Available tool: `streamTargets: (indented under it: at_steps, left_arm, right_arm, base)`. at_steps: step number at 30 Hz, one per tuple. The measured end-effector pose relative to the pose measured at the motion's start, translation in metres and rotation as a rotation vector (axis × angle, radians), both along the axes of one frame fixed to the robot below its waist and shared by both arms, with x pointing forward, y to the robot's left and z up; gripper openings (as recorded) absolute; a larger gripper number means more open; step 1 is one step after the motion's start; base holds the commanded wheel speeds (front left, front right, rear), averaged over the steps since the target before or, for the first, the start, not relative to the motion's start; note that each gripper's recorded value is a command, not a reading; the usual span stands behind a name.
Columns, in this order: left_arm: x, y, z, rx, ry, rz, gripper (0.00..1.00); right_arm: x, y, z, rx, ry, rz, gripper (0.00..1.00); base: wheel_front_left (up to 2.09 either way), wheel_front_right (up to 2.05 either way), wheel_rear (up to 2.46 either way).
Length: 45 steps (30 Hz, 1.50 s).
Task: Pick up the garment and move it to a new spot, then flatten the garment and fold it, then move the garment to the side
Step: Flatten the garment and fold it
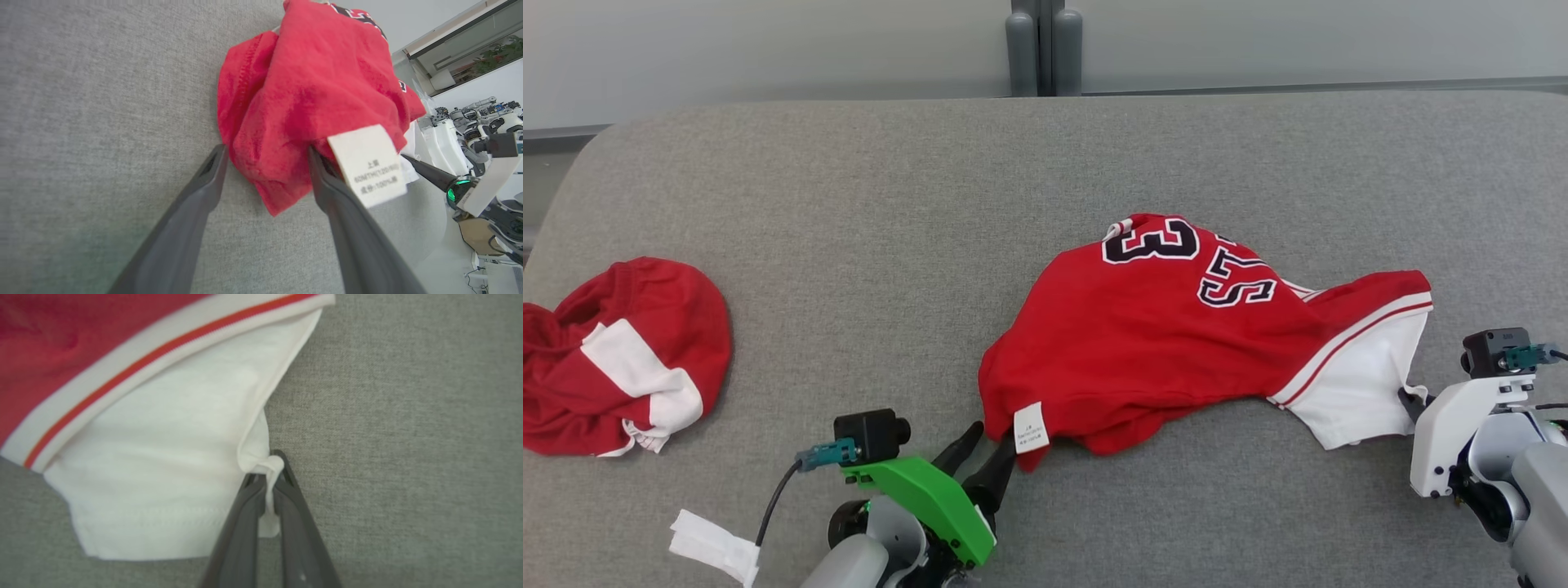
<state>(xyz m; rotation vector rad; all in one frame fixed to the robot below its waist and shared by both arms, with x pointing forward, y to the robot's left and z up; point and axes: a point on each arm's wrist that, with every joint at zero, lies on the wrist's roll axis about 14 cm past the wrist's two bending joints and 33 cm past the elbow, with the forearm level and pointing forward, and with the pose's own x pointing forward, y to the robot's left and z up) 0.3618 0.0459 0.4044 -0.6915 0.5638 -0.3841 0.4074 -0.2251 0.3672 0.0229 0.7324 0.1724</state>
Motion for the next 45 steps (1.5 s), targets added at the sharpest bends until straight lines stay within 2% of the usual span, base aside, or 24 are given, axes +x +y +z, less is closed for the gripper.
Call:
streamTargets:
  at_steps: [9,11,12,20,22,24,30,33,39,42,45]
  left_arm:
    - [0.009,-0.024,0.013,-0.051,-0.023,-0.033,0.98]
    - [0.009,-0.024,0.013,-0.048,-0.030,-0.035,0.26]
    - [0.010,-0.023,0.013,-0.046,-0.033,-0.033,0.00]
    - [0.019,0.010,0.014,0.024,-0.099,0.035,0.00]
    - [0.023,0.017,0.023,0.023,-0.137,0.059,0.00]
    - [0.030,0.023,0.038,0.012,-0.193,0.083,0.00]
    - [0.050,0.018,0.103,-0.067,-0.370,0.078,0.00]
    - [0.059,0.015,0.137,-0.103,-0.447,0.051,0.00]
    - [0.086,0.006,0.211,-0.182,-0.564,-0.029,0.00]
    - [0.107,0.005,0.247,-0.228,-0.583,-0.054,0.00]
    - [0.129,0.008,0.279,-0.246,-0.615,-0.045,0.00]
  right_arm:
    - [-0.002,-0.001,0.000,0.006,-0.001,-0.010,0.00]
    - [-0.002,-0.002,0.000,0.006,-0.002,-0.013,0.00]
    - [-0.002,-0.002,0.000,0.006,-0.002,-0.013,0.00]
    - [-0.001,-0.003,0.005,0.009,-0.032,-0.018,0.00]
    - [0.003,-0.002,0.011,0.023,-0.070,-0.024,0.00]
    - [0.016,0.002,0.031,0.074,-0.167,-0.047,0.00]
    - [0.054,0.006,0.127,0.271,-0.527,-0.113,0.00]
    - [0.060,0.000,0.181,0.325,-0.696,-0.111,0.00]
    - [0.051,0.006,0.311,0.384,-1.037,-0.012,0.00]
    - [0.046,0.019,0.368,0.392,-1.165,0.062,0.00]
    - [0.045,0.032,0.406,0.389,-1.238,0.116,0.00]
  base:
    - [0.00,0.00,0.00]
    - [0.00,0.00,0.00]
    - [0.00,0.00,0.00]
    - [0.00,0.00,0.00]
    - [0.00,0.00,0.00]
    - [0.00,0.00,0.00]
    - [0.00,0.00,0.00]
    - [0.00,0.00,0.00]
    - [0.00,0.00,0.00]
    - [0.00,0.00,0.00]
    - [0.00,0.00,0.00]
